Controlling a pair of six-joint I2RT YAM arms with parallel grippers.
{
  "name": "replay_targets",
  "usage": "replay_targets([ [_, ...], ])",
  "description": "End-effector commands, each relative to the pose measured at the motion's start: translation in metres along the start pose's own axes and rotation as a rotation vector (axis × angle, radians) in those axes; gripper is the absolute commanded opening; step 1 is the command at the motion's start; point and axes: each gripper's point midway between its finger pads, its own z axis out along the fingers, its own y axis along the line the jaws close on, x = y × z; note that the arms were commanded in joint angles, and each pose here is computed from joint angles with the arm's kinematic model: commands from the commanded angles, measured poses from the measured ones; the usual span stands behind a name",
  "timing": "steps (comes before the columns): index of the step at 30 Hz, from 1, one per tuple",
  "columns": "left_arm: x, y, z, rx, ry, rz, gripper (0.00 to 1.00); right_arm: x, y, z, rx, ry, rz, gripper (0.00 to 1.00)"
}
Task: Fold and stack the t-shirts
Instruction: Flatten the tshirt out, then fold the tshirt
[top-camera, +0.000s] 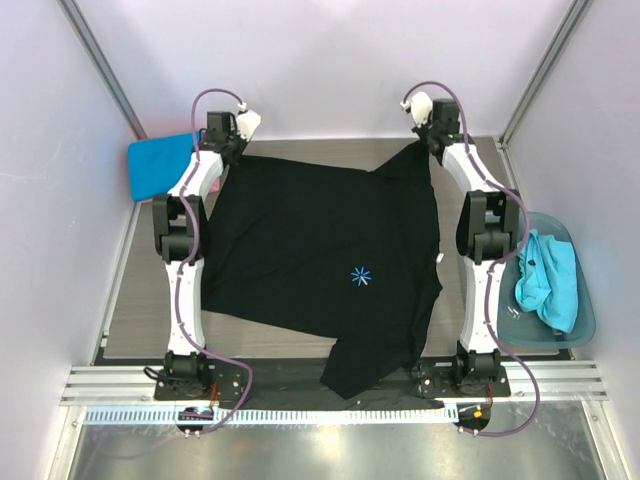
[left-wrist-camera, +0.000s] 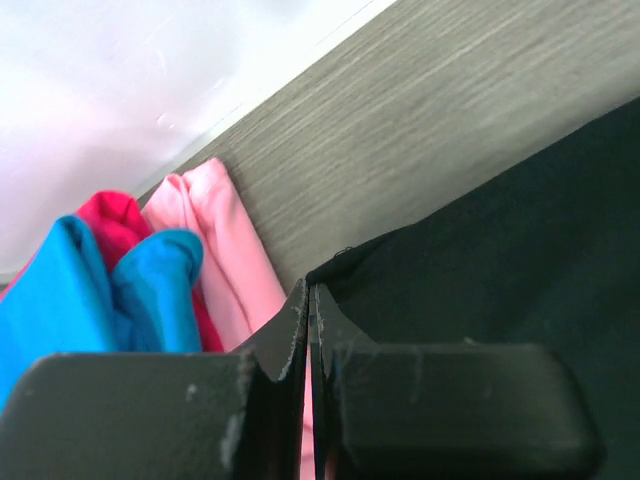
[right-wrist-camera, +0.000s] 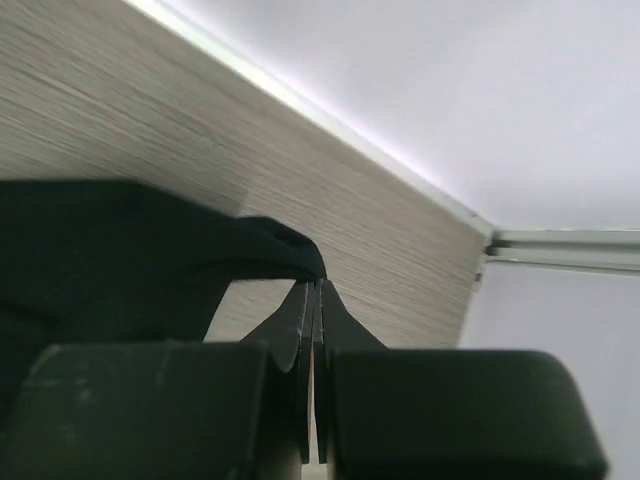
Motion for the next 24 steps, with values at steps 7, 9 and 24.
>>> replay_targets([
  [7,-0.067,0.039,-0.069,-0.072,-0.166,0.047,0.00,-0.069,-0.023,-0.108,0.008,-0.119,0.007,0.01],
  [9,-0.068,0.039,-0.073,-0.068,-0.169,0.054,0.00,-0.068,-0.021,-0.123,0.000,-0.116,0.004,0.01],
  [24,-0.063,0.041,-0.102,-0.060,-0.168,0.107,0.00,-0.053,-0.010,-0.211,-0.035,-0.103,0.029,0.01],
])
